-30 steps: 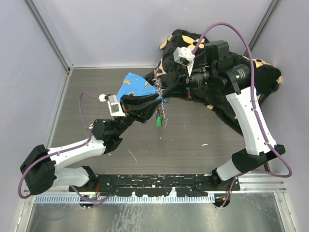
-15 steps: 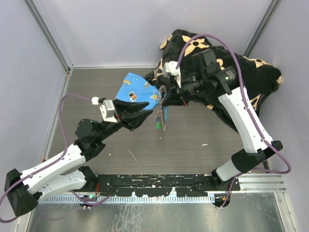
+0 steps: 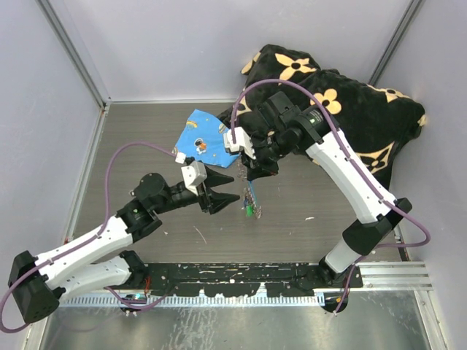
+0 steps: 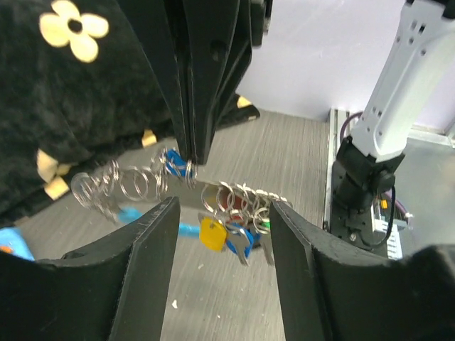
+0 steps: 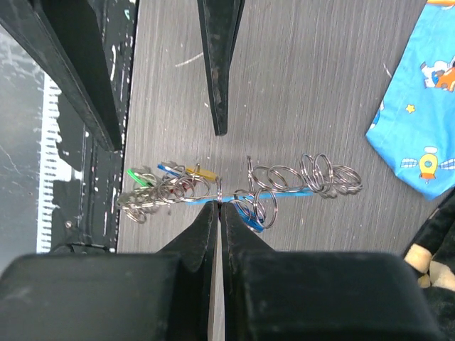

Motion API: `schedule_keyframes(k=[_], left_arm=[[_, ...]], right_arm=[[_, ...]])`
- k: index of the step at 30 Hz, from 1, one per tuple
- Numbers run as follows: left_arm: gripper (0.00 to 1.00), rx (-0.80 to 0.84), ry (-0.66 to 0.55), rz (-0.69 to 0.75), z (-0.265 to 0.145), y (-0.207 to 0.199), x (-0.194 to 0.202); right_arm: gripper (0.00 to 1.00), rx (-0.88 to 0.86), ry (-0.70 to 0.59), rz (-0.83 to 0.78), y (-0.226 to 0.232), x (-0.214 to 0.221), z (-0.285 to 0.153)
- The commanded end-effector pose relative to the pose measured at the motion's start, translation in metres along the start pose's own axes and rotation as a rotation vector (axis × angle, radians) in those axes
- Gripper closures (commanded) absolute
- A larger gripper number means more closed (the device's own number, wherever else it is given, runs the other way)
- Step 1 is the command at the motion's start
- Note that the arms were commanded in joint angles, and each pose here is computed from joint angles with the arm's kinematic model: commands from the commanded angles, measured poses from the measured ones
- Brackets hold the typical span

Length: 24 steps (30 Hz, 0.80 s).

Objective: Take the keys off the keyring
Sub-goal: Remove the key from the keyring.

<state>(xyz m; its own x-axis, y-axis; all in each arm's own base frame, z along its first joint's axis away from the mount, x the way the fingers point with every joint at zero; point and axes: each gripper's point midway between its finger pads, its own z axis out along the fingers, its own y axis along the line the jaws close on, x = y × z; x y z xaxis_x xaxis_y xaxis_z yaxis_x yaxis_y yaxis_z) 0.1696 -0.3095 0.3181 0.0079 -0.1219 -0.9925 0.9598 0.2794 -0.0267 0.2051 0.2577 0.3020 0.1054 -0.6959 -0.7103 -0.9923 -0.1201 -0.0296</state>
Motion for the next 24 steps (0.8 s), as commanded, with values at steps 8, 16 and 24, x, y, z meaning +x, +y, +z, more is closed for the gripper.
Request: schedule_keyframes(k=[8, 16, 24], left_arm=[[0.55, -0.006, -0.140, 0.054, 0.019, 0.012, -0.002], [0.66, -0.006, -0.133, 0.034, 0.031, 0.018, 0.006], [0.71, 0.013, -0.131, 0.041, 0.032, 0.015, 0.004]], right_arm=[[0.99, -0.017, 0.078, -0.058, 0.004, 0.010, 0.010], [0.99, -0.035, 0.056, -0.053, 0.006, 0.005, 0.012], [0.99, -0.044, 0.046, -0.049, 0.009, 0.004, 0.012]])
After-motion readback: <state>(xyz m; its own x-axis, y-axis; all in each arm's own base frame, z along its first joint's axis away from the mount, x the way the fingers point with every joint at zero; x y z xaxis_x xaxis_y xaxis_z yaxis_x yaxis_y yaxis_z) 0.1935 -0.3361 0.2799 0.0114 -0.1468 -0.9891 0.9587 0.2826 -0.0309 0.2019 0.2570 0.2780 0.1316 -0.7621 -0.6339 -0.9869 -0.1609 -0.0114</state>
